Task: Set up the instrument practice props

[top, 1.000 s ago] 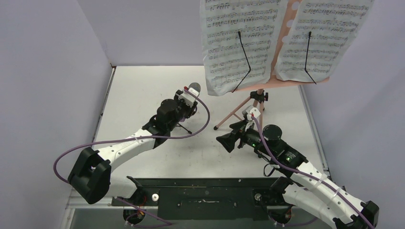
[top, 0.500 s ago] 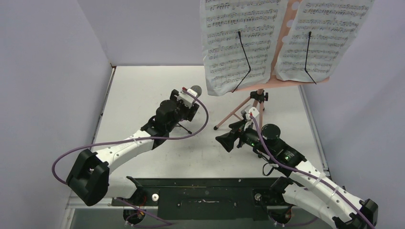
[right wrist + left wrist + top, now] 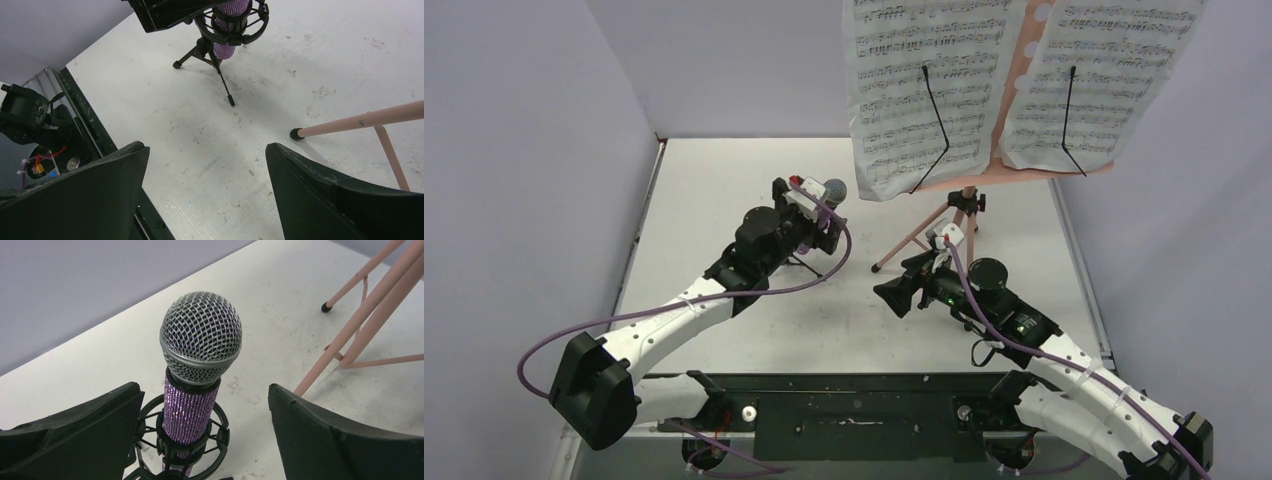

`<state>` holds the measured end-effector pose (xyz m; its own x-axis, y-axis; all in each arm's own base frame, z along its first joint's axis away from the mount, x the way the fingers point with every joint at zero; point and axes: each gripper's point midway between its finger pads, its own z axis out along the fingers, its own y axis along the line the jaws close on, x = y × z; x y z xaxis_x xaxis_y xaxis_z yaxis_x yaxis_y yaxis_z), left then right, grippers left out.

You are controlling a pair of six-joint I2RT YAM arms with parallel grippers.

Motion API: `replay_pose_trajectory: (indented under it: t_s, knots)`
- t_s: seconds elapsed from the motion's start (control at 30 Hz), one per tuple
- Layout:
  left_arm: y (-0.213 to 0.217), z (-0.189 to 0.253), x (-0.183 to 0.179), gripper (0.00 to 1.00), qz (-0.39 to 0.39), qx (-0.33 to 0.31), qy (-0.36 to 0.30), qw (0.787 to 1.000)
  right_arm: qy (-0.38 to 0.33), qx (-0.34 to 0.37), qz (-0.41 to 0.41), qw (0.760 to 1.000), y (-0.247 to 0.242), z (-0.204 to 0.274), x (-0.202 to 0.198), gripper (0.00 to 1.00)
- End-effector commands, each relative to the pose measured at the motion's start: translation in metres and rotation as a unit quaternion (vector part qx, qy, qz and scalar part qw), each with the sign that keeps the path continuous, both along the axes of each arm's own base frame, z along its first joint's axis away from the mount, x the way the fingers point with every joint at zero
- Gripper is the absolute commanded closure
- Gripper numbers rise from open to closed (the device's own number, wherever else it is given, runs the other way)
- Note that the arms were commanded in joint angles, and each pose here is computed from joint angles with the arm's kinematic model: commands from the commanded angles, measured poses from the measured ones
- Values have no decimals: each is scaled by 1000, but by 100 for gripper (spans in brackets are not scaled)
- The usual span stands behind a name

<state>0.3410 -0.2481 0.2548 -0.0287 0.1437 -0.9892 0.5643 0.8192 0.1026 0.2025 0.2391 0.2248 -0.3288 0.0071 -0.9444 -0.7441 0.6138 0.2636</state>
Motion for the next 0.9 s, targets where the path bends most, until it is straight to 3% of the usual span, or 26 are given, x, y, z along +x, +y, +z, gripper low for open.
replay_pose_trajectory:
  t_s: [0.0,0.23,0.5,0.63,0.87]
  knots:
    - [-5,54,0,4,-8,-74,-22,997,-25,31,4,999,8,23,5,10]
    - [-16,81,5,3,-26,-117,-35,992,-24,33,7,999,9,23,5,10]
    - [-17,96,32,0,13,-131,-43,990,-23,33,4,999,7,24,4,10]
    - [-14,95,48,12,47,-113,-36,992,-25,29,3,999,6,24,5,10]
    - [-6,67,53,22,73,-83,-2,994,-29,32,2,999,7,26,6,10]
